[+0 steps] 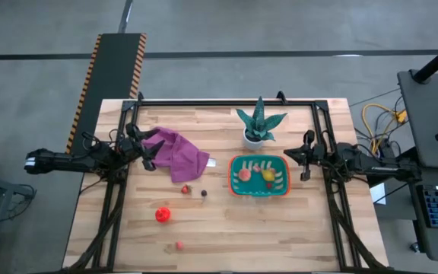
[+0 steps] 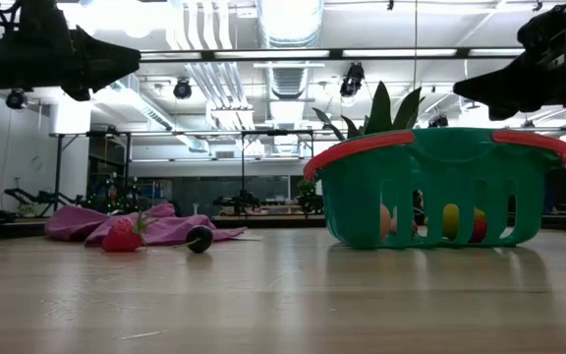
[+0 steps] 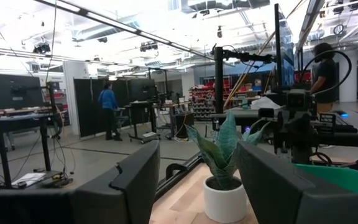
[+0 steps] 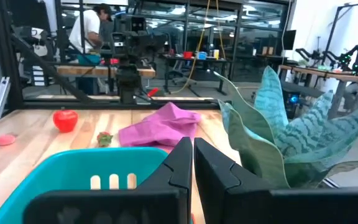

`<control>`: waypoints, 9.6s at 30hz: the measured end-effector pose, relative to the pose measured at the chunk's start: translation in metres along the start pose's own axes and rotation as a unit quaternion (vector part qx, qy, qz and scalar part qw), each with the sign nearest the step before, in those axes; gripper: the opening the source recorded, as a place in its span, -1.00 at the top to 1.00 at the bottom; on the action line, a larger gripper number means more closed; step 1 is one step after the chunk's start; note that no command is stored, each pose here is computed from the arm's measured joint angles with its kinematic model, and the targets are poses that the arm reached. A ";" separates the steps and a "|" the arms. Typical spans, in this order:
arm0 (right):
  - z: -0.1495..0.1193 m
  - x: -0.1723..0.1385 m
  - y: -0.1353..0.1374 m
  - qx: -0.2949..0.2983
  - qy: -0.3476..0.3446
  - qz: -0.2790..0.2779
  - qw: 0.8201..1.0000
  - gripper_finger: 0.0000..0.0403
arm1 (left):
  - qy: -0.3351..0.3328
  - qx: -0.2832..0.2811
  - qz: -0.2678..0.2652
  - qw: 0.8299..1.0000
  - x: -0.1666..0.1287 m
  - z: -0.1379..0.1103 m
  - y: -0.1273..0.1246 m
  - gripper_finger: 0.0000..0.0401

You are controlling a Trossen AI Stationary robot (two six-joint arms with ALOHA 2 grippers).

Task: Pick and placing Produce into tupperware
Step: Put the apple into the green basket

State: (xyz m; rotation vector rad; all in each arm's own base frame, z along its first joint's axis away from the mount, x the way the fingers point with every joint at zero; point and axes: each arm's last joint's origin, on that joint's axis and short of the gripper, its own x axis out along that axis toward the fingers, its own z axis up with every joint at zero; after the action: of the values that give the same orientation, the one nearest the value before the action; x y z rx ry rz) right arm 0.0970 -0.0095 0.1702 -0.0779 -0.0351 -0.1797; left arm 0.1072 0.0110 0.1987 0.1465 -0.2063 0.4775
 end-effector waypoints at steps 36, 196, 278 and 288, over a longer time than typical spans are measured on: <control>-0.001 0.000 0.000 0.000 0.005 0.001 1.000 0.96 | 0.174 -0.003 -0.140 0.975 0.039 0.093 -0.008 -0.70; -0.002 0.000 0.000 -0.042 0.009 -0.008 0.999 0.96 | 0.622 0.373 -0.440 0.529 0.021 -0.020 -0.230 -0.26; -0.002 0.000 0.000 -0.054 0.009 -0.008 0.998 0.96 | 0.309 0.265 -0.348 0.844 0.272 0.054 -0.175 -0.26; -0.001 0.000 0.000 -0.070 0.007 -0.009 0.997 0.96 | 0.307 0.272 -0.359 0.838 0.291 0.046 -0.186 -0.26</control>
State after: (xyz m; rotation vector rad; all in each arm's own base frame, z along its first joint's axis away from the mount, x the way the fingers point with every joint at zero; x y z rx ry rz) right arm 0.0970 -0.0101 0.1690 -0.2163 -0.0083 -0.1997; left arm 0.4402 -0.0330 0.2930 0.5929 0.6217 -0.2033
